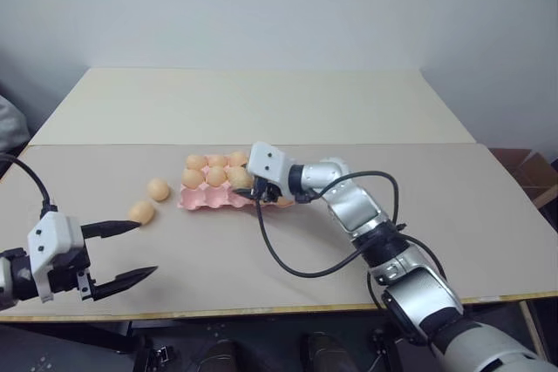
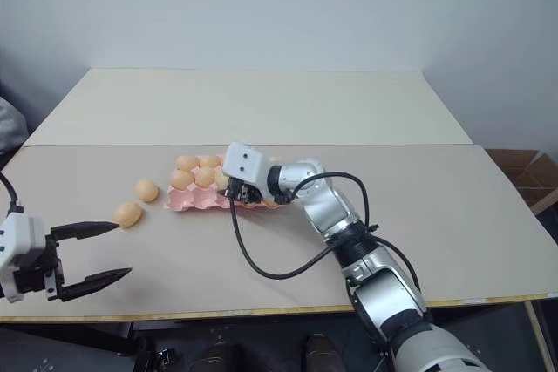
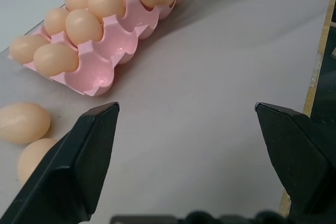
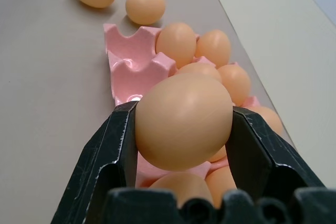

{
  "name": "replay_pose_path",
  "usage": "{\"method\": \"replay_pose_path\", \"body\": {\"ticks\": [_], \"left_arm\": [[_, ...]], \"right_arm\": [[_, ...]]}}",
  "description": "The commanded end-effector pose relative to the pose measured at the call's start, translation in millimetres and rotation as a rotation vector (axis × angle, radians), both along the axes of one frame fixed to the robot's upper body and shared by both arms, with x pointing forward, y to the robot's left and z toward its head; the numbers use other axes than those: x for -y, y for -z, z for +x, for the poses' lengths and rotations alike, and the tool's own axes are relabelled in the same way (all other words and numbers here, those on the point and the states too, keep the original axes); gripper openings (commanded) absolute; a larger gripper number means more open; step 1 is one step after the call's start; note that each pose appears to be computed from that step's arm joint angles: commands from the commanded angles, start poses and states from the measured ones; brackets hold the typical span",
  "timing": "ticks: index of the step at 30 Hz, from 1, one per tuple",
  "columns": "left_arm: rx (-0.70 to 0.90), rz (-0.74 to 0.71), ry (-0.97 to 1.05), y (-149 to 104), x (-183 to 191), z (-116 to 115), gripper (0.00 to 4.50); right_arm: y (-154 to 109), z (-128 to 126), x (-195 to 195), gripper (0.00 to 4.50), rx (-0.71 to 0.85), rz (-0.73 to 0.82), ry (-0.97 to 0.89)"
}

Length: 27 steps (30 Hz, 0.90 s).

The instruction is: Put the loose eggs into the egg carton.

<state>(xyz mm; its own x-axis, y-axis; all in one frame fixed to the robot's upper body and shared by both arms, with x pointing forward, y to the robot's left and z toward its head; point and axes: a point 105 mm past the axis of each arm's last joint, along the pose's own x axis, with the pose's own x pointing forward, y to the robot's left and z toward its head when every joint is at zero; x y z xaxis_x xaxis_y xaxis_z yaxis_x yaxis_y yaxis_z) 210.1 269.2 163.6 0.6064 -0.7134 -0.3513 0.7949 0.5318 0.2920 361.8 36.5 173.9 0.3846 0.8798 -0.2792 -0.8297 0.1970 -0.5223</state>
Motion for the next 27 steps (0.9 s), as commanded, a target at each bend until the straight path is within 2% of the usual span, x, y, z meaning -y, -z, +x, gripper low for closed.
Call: {"method": "replay_pose_path", "body": {"ticks": [1, 8, 13, 16, 21, 27], "left_arm": [[0.044, 0.01, 0.0, -11, 2, -1, 4.5], [0.048, 0.011, -0.002, -12, 2, 1, 4.5], [0.052, 0.014, -0.004, -12, 1, 2, 4.5], [0.062, 0.008, -0.014, -13, 0, 1, 4.5], [0.097, -0.009, -0.073, -18, -7, -3, 4.5], [0.152, -0.045, -0.264, -16, -35, 0, 4.5]], "right_arm": [[-13, -1, -14, 2.28, 0.068, 0.014, -0.033], [-5, 6, -16, 4.48, 0.057, 0.006, -0.023], [-7, 3, -10, 4.48, 0.077, -0.002, -0.033], [-19, -4, 0, 4.48, 0.113, 0.002, -0.041], [-44, -39, 40, 4.48, 0.121, 0.014, -0.109], [-40, -62, 101, 4.48, 0.045, -0.069, -0.056]]}}
